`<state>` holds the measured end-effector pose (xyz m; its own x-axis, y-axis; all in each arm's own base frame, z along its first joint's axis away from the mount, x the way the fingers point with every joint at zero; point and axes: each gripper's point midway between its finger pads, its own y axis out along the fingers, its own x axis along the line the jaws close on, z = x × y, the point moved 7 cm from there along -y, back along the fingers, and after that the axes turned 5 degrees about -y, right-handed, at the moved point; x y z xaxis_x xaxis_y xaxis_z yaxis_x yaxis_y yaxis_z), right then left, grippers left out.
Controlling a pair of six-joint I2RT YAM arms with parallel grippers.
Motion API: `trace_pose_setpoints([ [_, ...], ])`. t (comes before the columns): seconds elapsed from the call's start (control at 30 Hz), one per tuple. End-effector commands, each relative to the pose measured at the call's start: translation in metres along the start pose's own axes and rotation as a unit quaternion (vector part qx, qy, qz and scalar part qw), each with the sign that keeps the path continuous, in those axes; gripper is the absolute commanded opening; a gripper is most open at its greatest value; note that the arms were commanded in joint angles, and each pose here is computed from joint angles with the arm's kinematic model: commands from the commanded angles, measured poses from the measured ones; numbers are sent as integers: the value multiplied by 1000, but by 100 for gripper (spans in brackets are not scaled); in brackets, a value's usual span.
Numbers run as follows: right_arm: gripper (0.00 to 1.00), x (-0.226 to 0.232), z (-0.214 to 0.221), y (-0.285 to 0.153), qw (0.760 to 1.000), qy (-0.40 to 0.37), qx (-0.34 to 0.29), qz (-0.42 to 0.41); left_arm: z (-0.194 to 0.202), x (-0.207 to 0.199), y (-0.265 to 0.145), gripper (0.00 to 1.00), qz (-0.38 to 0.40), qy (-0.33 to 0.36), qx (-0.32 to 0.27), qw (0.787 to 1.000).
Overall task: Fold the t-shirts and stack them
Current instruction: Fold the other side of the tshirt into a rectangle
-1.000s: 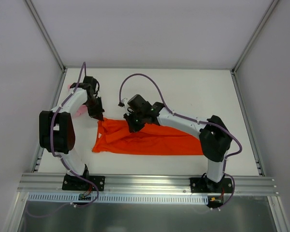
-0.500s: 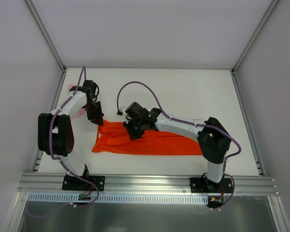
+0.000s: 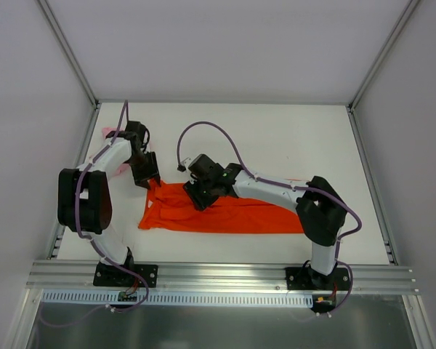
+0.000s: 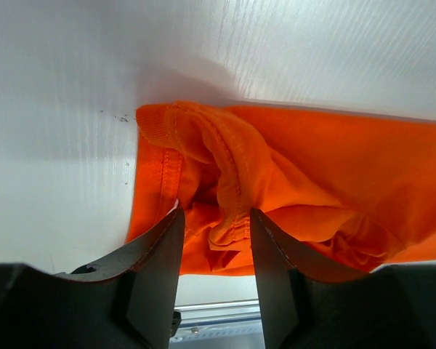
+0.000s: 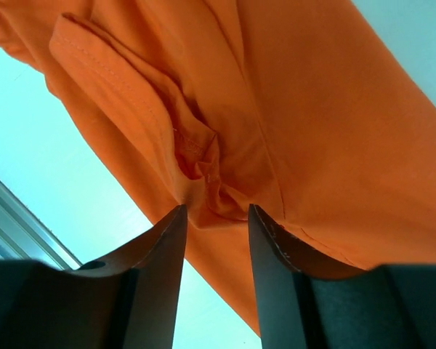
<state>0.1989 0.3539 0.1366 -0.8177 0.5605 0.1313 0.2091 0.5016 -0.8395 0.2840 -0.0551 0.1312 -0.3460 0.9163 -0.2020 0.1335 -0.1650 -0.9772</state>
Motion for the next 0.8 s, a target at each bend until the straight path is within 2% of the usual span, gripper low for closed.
trace_pose_setpoints([
  [0.0,45,0,-33,-20,998,-9,-61,24,-20,-8,-18,43,11,-8,-44,999],
  [0.1,47,-9,-40,-28,997,-7,-65,36,-26,-11,-27,45,17,-9,-61,998],
  [0.23,49,-26,-47,-34,997,10,-58,51,-32,-9,-24,44,21,-12,-47,999],
  [0.27,49,-39,-46,-35,995,23,-57,80,-33,-8,-20,44,20,-11,-39,999],
  [0.43,49,-75,-39,-38,989,67,-30,127,-34,-11,-11,44,36,-6,-23,999],
  [0.77,45,-121,-22,-35,979,87,16,182,-40,-22,1,43,78,-13,-4,997],
])
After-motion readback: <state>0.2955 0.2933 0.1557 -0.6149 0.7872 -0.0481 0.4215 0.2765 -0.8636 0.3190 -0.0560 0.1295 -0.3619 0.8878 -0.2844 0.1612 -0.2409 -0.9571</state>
